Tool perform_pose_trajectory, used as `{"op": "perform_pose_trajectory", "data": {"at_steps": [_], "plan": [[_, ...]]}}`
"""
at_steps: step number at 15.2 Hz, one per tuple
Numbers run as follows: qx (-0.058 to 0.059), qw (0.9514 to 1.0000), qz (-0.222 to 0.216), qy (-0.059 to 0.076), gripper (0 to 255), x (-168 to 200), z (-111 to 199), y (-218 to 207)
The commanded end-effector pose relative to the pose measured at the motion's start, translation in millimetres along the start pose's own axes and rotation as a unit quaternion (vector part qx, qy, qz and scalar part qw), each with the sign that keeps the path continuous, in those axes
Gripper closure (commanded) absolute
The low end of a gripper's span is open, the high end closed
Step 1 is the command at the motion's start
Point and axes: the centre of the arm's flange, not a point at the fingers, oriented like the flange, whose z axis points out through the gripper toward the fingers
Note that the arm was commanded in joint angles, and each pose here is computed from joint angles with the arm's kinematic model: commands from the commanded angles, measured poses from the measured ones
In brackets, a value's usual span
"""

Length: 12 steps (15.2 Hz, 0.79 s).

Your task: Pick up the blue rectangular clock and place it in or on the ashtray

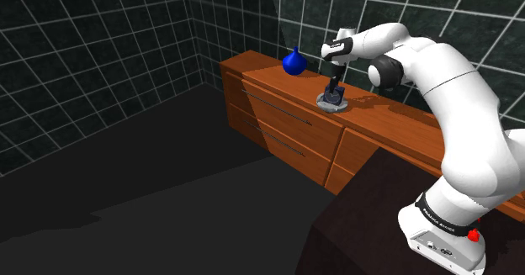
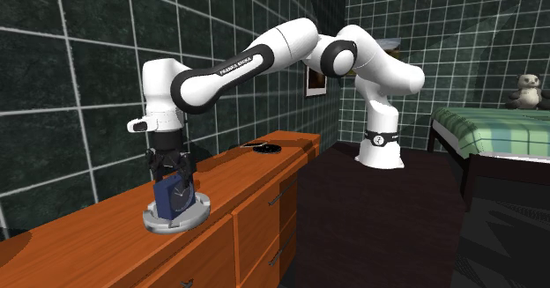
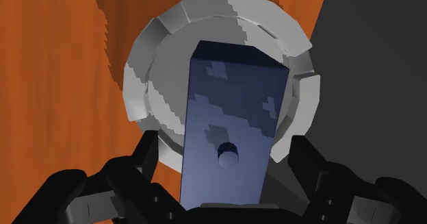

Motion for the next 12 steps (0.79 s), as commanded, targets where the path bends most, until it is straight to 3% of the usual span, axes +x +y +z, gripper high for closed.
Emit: {"op": "perform_pose_trajectory", "data": {"at_steps": [1, 5, 12], "plan": [[0.0, 1.0, 0.0, 0.0, 0, 0, 0, 0], [0.0, 1.0, 0.0, 0.0, 0, 0, -50, 0], [0.0, 1.0, 0.0, 0.0, 0, 0, -50, 0]]}}
